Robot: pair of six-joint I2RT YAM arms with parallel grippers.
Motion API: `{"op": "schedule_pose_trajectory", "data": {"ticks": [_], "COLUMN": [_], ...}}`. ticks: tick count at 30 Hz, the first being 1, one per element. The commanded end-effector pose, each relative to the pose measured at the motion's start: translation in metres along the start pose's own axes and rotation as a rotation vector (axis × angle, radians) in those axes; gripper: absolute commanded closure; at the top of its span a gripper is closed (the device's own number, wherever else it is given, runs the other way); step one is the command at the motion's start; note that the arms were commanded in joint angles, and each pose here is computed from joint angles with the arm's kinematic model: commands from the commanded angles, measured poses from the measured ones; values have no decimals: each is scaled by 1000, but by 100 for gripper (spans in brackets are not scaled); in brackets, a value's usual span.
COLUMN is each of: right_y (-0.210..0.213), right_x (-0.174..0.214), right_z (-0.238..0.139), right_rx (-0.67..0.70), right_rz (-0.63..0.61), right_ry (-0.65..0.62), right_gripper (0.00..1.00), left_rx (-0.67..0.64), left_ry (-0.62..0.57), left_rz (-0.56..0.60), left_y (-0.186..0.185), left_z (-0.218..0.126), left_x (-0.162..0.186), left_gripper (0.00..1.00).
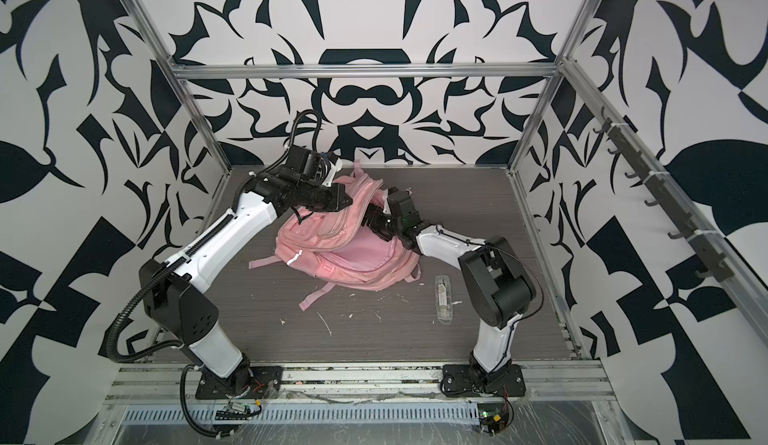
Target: Pack the student bag
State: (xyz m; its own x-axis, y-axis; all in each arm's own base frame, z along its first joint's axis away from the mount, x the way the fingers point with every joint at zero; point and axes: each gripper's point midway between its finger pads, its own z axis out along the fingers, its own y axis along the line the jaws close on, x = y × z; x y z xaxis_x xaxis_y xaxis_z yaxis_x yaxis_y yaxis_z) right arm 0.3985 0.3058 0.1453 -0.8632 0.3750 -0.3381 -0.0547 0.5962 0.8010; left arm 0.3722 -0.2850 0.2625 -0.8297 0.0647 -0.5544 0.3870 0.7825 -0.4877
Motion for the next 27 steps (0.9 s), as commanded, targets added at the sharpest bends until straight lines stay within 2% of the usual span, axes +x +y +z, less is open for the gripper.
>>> {"op": "schedule_pose_trajectory", "data": {"ticks": [1, 3, 4, 11, 13, 20, 23, 27], "right_y": [-27, -35, -40, -61, -65, -64, -56, -35], "right_x": [8, 9, 9, -1, -3, 2, 8, 25], "right_z": [-29, -48, -58, -115, -129, -145, -145, -128], "right_rx": [174, 214, 229, 157, 179, 219, 210, 252], "right_rz": [-122, -140, -133, 33, 34, -45, -98, -249], "right_ry": [-27, -73, -108, -282, -329, -344, -325, -242], "right_gripper": [12, 2, 1, 0, 0, 0, 0, 2], "left_rx": [65, 56, 49, 32, 27, 22, 19, -15], "left_ry": [-80, -59, -48, 18, 39, 110, 125, 140], "left_rz": [16, 5, -2, 2, 6, 12, 26, 31], "left_y": [-15, -11, -8, -8, -10, -16, -19, -10], "left_z": [2, 13, 18, 59, 72, 107, 112, 106], "left_x": [-26, -23, -21, -7, -2, 19, 25, 37], "left_gripper": [100, 100, 100, 100, 99, 97, 89, 69]}}
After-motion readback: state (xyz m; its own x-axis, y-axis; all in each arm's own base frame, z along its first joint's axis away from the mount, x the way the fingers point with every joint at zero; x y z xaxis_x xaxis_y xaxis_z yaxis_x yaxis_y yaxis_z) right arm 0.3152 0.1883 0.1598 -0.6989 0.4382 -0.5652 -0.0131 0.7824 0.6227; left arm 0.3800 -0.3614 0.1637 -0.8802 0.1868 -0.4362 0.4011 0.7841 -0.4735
